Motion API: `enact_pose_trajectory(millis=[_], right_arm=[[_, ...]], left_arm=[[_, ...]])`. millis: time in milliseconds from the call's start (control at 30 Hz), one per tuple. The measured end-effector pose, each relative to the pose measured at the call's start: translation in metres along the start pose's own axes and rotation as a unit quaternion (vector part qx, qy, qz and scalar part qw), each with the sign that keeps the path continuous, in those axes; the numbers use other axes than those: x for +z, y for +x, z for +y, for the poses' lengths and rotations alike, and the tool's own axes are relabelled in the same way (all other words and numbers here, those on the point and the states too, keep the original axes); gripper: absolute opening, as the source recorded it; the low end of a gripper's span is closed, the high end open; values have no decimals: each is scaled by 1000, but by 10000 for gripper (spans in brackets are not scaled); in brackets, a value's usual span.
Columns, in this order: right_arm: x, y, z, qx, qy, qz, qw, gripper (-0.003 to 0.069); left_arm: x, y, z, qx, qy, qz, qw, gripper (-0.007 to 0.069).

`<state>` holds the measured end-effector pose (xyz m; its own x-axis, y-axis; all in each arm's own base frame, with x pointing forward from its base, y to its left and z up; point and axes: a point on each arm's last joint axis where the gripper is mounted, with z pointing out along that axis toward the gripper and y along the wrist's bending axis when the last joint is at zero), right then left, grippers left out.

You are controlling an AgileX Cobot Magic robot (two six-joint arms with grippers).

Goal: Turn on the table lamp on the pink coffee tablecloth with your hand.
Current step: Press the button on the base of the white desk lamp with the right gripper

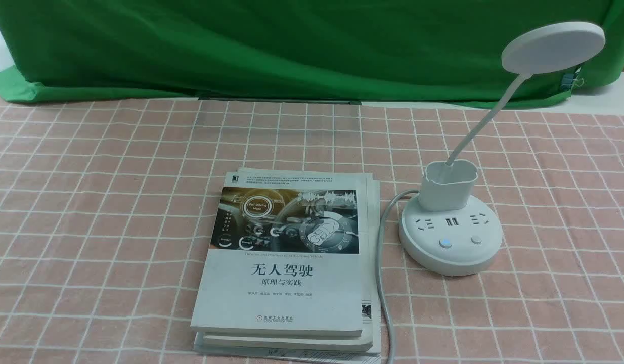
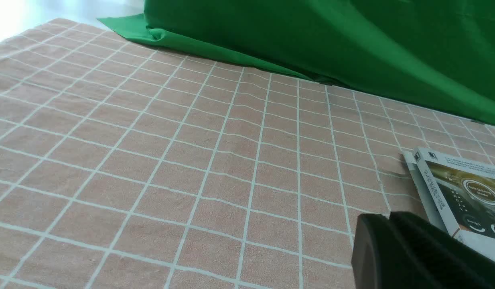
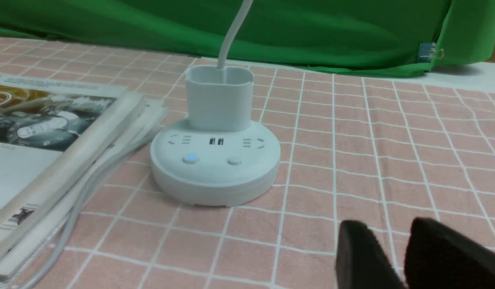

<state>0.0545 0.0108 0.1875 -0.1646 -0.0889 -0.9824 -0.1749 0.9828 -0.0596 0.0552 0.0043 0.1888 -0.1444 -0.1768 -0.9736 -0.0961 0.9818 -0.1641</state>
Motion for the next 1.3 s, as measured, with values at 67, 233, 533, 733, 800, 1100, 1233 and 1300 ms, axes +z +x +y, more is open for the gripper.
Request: enact_pose_trajectory(millis=[67,233,533,733,800,1100,1233,1300], right_arm=[[0,0,0,0,0,0,1000,239],[0,0,0,0,0,0,1000,239],[0,0,0,0,0,0,1000,241],[0,0,0,0,0,0,1000,242],[0,0,0,0,0,0,1000,242],[0,0,0,0,-2,0,1000,242],[0,0,2,-4,-21,-2,1000,242],[0,0,3,-5,-27,-2,1000,242]], left_arm=[[0,0,0,0,0,0,1000,19],[0,0,0,0,0,0,1000,19],[0,0,0,0,0,0,1000,19],[0,0,0,0,0,0,1000,19],[0,0,0,0,0,0,1000,19],[0,0,0,1,0,0,1000,19],[0,0,0,1,0,0,1000,19],[0,0,0,1,0,0,1000,19]])
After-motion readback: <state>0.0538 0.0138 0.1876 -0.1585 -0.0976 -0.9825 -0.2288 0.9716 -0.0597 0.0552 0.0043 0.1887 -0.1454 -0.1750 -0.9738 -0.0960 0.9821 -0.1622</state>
